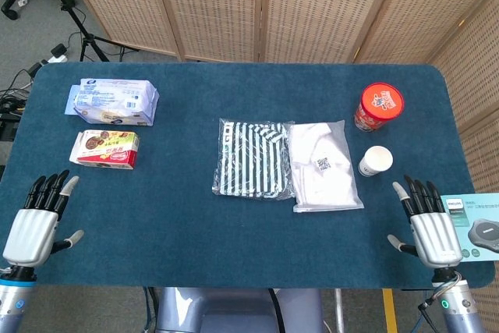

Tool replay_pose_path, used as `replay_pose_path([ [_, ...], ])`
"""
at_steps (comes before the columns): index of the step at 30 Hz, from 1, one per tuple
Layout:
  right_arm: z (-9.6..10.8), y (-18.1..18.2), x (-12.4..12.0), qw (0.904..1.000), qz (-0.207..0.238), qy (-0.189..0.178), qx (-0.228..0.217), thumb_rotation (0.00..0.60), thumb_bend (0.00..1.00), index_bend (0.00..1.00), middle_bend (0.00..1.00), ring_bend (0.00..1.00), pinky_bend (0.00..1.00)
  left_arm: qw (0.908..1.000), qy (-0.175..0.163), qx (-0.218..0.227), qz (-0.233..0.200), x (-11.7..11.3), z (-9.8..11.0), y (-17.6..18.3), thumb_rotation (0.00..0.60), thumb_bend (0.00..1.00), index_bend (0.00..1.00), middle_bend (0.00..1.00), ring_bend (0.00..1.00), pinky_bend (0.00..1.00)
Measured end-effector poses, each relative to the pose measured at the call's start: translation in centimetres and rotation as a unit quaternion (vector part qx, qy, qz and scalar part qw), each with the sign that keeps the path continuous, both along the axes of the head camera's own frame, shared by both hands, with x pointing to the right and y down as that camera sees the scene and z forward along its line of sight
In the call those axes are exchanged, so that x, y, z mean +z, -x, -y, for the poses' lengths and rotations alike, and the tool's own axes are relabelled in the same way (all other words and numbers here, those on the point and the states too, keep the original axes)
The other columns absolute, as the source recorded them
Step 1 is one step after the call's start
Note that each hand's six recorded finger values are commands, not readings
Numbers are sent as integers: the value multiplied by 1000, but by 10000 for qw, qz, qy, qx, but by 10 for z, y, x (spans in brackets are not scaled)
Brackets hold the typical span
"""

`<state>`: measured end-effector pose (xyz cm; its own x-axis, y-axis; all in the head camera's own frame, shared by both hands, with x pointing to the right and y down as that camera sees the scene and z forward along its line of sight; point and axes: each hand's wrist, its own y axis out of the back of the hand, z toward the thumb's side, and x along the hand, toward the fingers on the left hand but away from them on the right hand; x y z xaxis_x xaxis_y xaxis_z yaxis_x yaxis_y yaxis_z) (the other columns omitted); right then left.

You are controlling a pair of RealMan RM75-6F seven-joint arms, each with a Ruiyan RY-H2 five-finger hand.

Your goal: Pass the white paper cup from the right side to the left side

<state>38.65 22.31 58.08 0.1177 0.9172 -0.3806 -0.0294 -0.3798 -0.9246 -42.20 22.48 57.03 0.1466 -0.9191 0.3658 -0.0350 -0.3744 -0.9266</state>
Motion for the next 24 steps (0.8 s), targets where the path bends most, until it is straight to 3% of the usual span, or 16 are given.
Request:
replay_pose_path([
  [7,40,17,6,9995,-158,227,-145,600,59,0,0,0,0,10000,0,47,-57,-1,-2,-3,600,0,0,0,0,0],
  [15,93,26,28,9958,-238,877,83,600,113,13,0,0,0,10000,7,52,-55,-1,-2,-3,600,0,0,0,0,0],
  [24,137,19,54,9881,-615,1379,307,600,111,16,0,0,0,10000,91,37,-6,4,-2,-3,600,0,0,0,0,0],
])
